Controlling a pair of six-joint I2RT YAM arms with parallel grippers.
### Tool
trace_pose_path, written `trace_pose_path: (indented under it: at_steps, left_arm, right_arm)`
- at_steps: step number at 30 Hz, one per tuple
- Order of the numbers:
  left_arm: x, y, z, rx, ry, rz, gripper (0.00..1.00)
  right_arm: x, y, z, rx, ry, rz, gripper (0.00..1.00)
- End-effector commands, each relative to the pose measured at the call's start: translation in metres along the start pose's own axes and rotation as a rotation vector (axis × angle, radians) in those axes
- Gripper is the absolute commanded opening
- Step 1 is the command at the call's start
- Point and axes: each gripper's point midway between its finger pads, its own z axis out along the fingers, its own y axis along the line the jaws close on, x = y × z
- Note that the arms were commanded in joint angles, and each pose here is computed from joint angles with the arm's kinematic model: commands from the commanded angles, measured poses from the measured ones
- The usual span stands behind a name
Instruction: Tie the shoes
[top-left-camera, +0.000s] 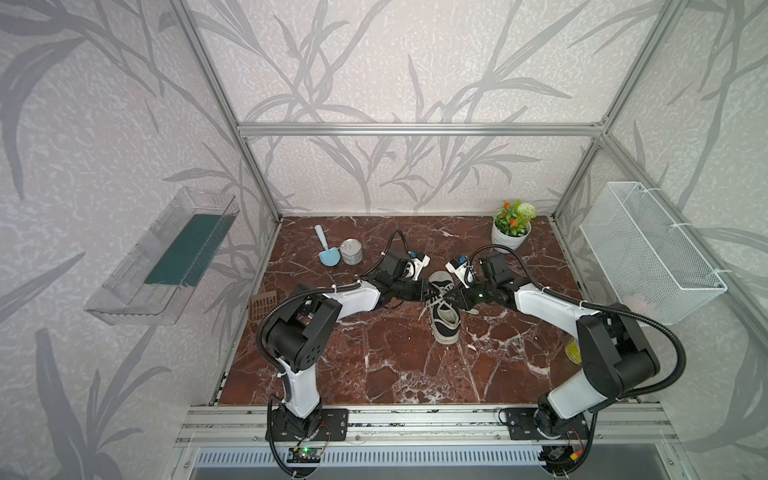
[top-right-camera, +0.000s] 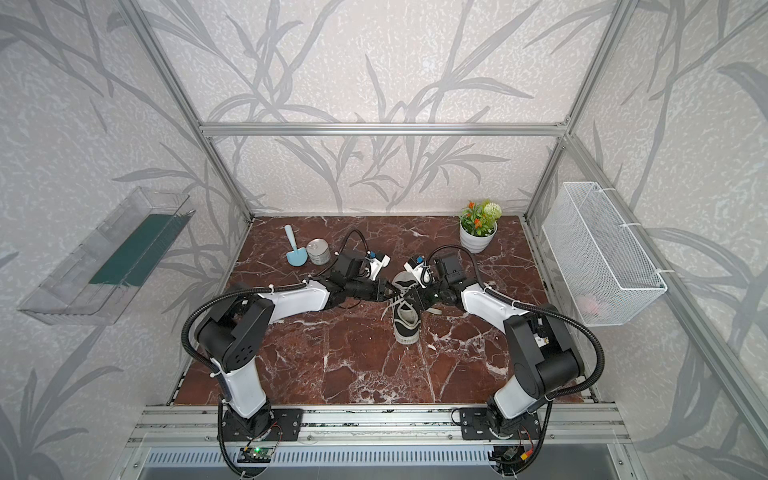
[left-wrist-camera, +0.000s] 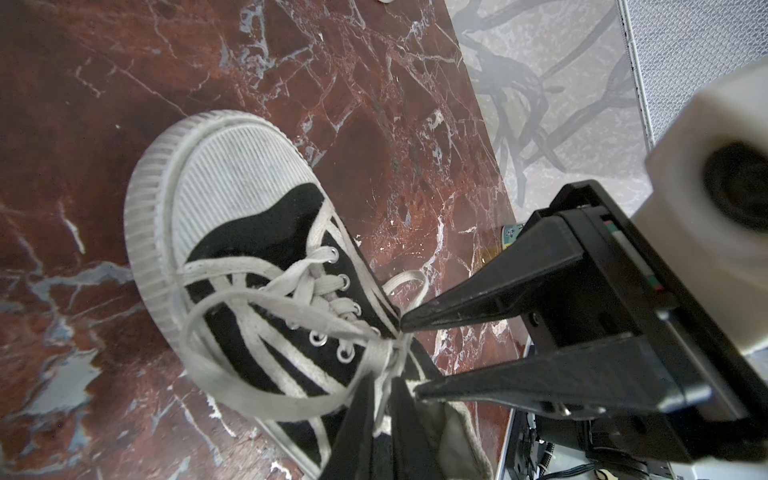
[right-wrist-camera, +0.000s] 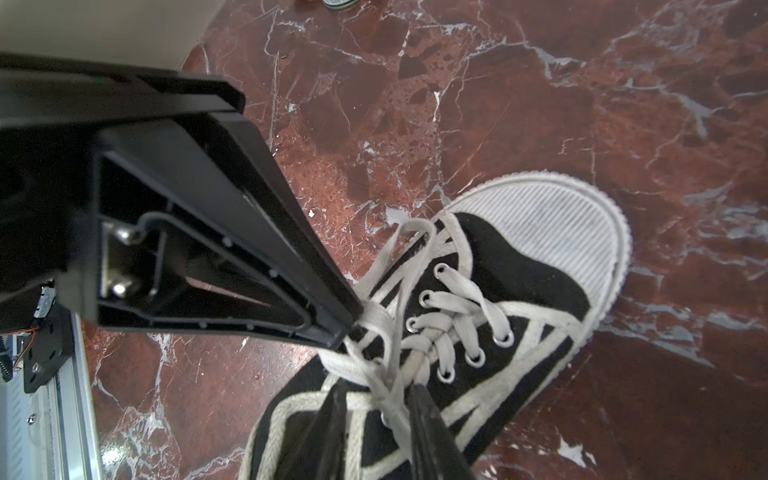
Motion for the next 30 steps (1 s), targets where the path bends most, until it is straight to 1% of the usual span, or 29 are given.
trace_pose_path:
  at_steps: [1, 3, 7, 11, 14, 21, 23, 26, 30]
  left_arm:
    - [-0.009, -0.013, -0.007, 0.014, -0.025, 0.023, 0.17]
    - [-0.009, -0.013, -0.008, 0.013, -0.028, 0.022, 0.19]
    - [-0.009, -0.014, -0.01, 0.015, -0.031, 0.021, 0.2]
    - [-0.011, -0.018, -0.012, 0.025, -0.047, 0.023, 0.23]
    - [-0.013, -0.02, -0.013, 0.031, -0.052, 0.024, 0.28]
    - [-0.01, -0.016, -0.01, 0.025, -0.039, 0.015, 0.32]
    - [-0.01, -0.016, -0.01, 0.025, -0.04, 0.015, 0.31]
    - [-0.008, -0.015, -0.009, 0.024, -0.037, 0.011, 0.26]
    - [-0.005, -0.01, -0.007, 0.015, -0.027, -0.001, 0.22]
  right_arm:
    - [-0.005, 0.001, 0.004, -0.014, -0.012, 0.007, 0.27]
    - [-0.003, 0.001, 0.006, -0.015, -0.011, 0.015, 0.26]
    - [-0.002, 0.0, 0.007, -0.015, -0.011, 0.019, 0.25]
    - [-0.001, 0.0, 0.008, -0.016, -0.008, 0.024, 0.24]
    - [0.001, -0.001, 0.009, -0.017, -0.004, 0.029, 0.23]
    - [0.002, -0.001, 0.009, -0.015, -0.002, 0.033, 0.23]
    - [0.002, -0.001, 0.009, -0.015, 0.0, 0.033, 0.22]
    - [0.003, -0.001, 0.01, -0.015, 0.002, 0.034, 0.21]
    - [0.003, -0.002, 0.01, -0.015, 0.005, 0.035, 0.21]
